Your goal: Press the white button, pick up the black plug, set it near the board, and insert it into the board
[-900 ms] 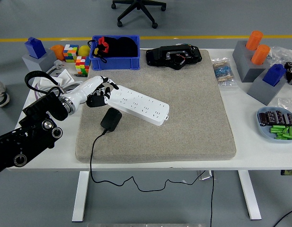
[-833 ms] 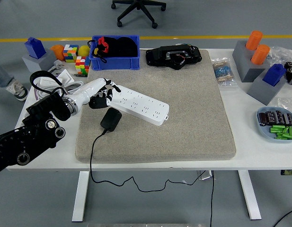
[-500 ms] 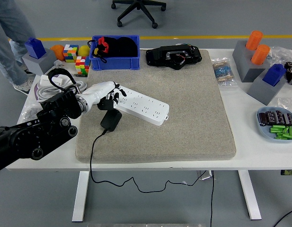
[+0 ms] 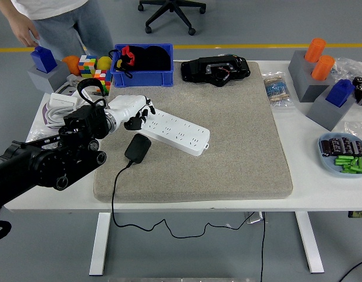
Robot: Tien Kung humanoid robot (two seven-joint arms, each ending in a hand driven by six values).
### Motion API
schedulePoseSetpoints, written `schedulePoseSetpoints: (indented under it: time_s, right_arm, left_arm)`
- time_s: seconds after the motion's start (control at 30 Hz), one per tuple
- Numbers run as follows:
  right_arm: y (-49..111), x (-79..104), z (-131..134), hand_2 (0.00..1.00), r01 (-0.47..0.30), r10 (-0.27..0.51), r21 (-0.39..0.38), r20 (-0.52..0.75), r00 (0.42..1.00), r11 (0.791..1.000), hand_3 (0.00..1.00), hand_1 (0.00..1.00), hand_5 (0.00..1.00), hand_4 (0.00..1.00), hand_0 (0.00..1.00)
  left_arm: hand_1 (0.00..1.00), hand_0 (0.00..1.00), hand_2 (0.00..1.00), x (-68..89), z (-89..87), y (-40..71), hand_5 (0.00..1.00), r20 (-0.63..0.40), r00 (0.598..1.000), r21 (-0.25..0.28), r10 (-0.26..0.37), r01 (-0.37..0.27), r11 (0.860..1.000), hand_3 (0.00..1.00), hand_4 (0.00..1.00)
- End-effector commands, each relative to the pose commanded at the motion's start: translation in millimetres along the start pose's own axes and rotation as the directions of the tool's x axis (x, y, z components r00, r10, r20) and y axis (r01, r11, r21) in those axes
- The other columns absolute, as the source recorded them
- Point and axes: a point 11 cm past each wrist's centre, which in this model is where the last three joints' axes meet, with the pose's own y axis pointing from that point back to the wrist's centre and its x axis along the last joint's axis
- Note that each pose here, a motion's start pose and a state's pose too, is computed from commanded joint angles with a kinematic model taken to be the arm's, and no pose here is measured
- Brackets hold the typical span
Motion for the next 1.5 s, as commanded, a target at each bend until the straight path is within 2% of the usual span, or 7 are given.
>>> schedulePoseSetpoints:
  time_s: [0.33, 0.8, 1.03, 1.33, 1.5]
  right_arm:
    - [0.0, -0.4, -2.3, 0.596, 0.001, -0.001, 0.004, -0.011, 1.000, 1.000, 0.541, 0.561, 0.325, 0.649, 0.615]
    - [0.0, 0.1, -1.8, 0.596, 0.001, 0.000, 0.003, -0.024, 1.000, 1.000, 0.541, 0.561, 0.324, 0.649, 0.615]
    - [0.0, 1.1, -2.6, 0.596, -0.001, 0.002, 0.004, -0.026, 1.000, 1.000, 0.540, 0.561, 0.324, 0.648, 0.615]
    - [0.0, 1.4, -2.9, 0.597, -0.002, 0.002, 0.004, -0.025, 1.000, 1.000, 0.540, 0.561, 0.326, 0.649, 0.615]
    - [0.0, 0.3, -3.0, 0.597, 0.001, 0.000, 0.005, -0.026, 1.000, 1.000, 0.540, 0.561, 0.326, 0.649, 0.615]
  left_arm:
    - [0.009, 0.010, 0.116, -6.1, -11.1, -6.4, 0.002, 0.033, 0.999, 0.045, -0.014, 0.012, 0.999, 0.670, 0.036]
    - [0.010, 0.010, 0.116, -16.0, -9.3, -8.9, 0.002, 0.072, 0.997, 0.042, -0.030, 0.027, 0.999, 0.670, 0.045]
    - [0.010, 0.010, 0.116, -20.4, -9.2, -10.3, 0.002, 0.137, 0.989, 0.053, -0.054, 0.047, 0.997, 0.670, 0.044]
    - [0.010, 0.010, 0.116, -12.6, -10.4, -11.5, 0.002, 0.117, 0.993, 0.056, -0.030, 0.023, 0.998, 0.670, 0.043]
    - [0.010, 0.010, 0.116, -14.8, -15.9, -12.2, 0.002, 0.116, 0.993, 0.076, -0.035, 0.027, 0.997, 0.670, 0.043]
